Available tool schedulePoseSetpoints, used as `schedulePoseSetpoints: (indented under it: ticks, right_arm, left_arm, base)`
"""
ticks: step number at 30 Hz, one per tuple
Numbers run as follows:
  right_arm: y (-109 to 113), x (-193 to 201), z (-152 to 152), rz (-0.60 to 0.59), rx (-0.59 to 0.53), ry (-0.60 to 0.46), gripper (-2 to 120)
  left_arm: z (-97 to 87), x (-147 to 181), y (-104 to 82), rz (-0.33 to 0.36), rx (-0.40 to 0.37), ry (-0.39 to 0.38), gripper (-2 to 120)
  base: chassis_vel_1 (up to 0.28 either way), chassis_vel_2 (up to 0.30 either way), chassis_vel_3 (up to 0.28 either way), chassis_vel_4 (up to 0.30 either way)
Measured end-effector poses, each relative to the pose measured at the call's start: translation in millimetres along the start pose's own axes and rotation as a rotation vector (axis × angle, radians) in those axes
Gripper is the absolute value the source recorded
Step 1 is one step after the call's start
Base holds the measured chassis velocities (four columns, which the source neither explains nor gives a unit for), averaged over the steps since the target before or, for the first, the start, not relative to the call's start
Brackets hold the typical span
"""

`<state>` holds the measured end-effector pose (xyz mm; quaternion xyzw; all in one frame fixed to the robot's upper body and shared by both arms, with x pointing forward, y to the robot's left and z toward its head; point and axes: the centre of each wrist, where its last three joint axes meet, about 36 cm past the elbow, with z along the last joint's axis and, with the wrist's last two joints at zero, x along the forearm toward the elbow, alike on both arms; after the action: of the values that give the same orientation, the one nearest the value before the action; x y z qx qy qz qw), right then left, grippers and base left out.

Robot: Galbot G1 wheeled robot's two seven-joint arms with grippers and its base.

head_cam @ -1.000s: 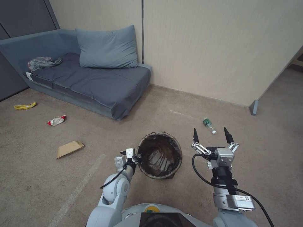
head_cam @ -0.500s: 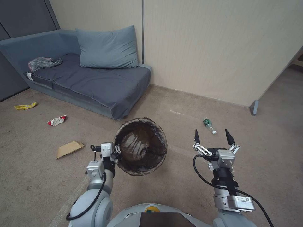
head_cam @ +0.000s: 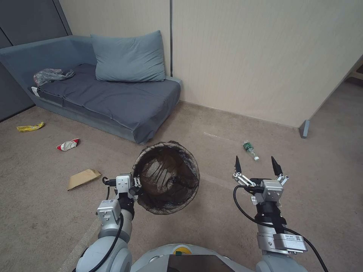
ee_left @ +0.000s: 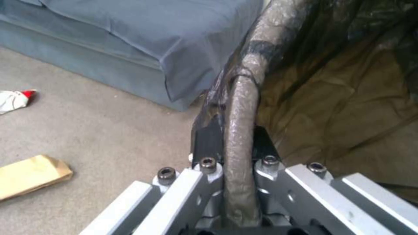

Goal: Pick up the trash bin, then pick up the garbage from the floor and place it into the trash bin.

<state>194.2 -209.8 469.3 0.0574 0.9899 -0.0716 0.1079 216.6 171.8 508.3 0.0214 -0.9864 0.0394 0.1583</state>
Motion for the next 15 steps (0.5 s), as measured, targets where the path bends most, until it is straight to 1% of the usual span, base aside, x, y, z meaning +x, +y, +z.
schedulePoseSetpoints:
  ticks: [7,10,13,15]
  right_arm:
    - [0.1,0.1,0.0,-0.003,-0.002,-0.001,100]
    - [0.2,0.2,0.0,-0.004,-0.003,-0.002,100]
    - [0.2,0.2,0.1,-0.006,-0.003,-0.002,100]
    - [0.2,0.2,0.1,-0.006,-0.003,-0.003,100]
  left_arm:
    - [1.0,0.0,-2.6,0.007,0.003,-0.002,0]
    - [1.2,0.1,-3.5,0.009,0.004,-0.002,0]
    - [1.5,0.2,-4.4,0.012,0.006,-0.001,0]
    - [1.7,0.4,-5.4,0.016,0.008,0.000,0]
  base:
    - [0.000,0.000,0.000,0.000]
    - [-0.080,0.059,0.062,-0.080]
    - [-0.127,0.114,0.148,-0.137]
    - [-0.194,0.204,0.192,-0.195]
